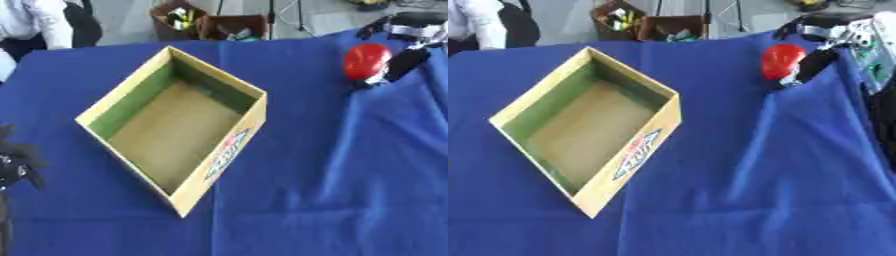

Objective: Pick up objects on the table and place them in the box.

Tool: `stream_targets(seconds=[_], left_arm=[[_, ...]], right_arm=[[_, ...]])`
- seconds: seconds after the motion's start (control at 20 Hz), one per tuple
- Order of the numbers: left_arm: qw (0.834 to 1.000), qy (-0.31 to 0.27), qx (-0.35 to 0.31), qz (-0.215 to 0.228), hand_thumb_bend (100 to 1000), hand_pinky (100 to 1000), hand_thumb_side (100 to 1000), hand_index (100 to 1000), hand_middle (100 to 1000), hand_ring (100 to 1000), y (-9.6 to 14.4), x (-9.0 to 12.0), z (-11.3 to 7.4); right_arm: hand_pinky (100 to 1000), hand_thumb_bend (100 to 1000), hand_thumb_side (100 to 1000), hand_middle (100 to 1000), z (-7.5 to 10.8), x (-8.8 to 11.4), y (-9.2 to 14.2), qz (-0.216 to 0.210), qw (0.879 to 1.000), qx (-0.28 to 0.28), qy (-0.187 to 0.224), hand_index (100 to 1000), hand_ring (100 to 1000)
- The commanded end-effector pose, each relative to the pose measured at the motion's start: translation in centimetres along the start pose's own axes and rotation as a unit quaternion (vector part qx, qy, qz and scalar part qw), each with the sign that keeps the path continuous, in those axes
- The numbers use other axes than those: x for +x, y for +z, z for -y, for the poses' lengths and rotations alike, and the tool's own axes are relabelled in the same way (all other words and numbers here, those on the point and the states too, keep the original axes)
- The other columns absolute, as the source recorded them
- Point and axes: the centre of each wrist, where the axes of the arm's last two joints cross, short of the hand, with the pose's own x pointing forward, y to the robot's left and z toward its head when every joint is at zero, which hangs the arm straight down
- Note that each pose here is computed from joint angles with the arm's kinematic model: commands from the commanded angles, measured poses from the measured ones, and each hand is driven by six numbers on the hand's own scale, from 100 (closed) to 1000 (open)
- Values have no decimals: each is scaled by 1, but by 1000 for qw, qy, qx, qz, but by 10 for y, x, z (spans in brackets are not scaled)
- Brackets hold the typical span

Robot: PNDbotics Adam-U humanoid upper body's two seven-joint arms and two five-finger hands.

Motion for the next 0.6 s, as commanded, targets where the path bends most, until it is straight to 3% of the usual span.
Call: stream_targets(seconds=[0.05, 0.3, 0.6], left_arm=[[1000, -5, -4, 12, 100, 294, 966, 823, 523, 487, -3, 5, -3], [1000, -4, -4, 12, 100, 294, 966, 823, 523, 487, -3, 5, -2], [1000, -1, -4, 12, 100, 294, 965, 823, 522, 486, -4, 5, -1]], right_arm=[[853, 535, 459, 856, 27, -5, 15, -4, 1000, -26, 2, 969, 968], [851, 504, 463, 856, 29, -3, 15, -6, 1000, -30, 1, 966, 966], [850, 365, 452, 867, 23, -4, 13, -16, 999, -28, 8, 964, 965]])
